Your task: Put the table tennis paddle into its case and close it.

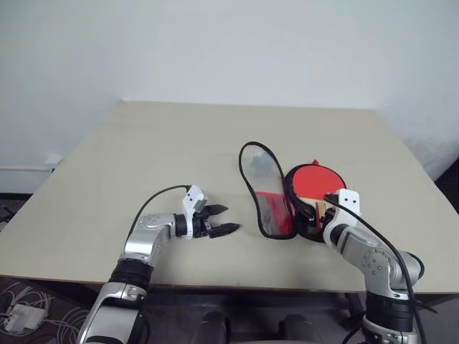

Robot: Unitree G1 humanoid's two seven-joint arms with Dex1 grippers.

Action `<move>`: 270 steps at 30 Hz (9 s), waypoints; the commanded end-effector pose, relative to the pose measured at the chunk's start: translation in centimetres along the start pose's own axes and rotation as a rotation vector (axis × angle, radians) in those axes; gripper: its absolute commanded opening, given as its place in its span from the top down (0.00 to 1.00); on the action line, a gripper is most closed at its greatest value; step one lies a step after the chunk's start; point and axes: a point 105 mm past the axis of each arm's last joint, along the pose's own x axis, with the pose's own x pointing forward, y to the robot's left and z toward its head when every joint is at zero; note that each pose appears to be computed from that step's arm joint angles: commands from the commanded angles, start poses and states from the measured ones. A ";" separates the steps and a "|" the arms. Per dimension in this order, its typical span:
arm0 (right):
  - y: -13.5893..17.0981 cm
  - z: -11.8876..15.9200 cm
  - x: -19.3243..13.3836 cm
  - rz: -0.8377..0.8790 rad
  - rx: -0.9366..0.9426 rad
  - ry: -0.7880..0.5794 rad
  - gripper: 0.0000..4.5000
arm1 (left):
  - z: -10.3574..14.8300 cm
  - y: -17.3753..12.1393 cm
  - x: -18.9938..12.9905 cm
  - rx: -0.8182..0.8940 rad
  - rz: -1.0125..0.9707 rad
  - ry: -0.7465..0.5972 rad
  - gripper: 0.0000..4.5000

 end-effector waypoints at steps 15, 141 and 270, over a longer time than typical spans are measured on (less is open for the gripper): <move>-2.4 8.4 -5.4 0.248 0.324 -0.615 0.01 | 7.0 1.5 3.7 0.090 0.067 -0.120 0.00; -10.1 12.0 -1.9 -0.119 0.115 -0.637 0.00 | 2.7 -11.2 6.6 -0.610 -0.117 0.426 0.00; -17.9 6.0 -10.9 -0.286 0.189 -0.206 1.00 | -3.3 -12.5 18.1 0.246 -0.151 0.505 0.00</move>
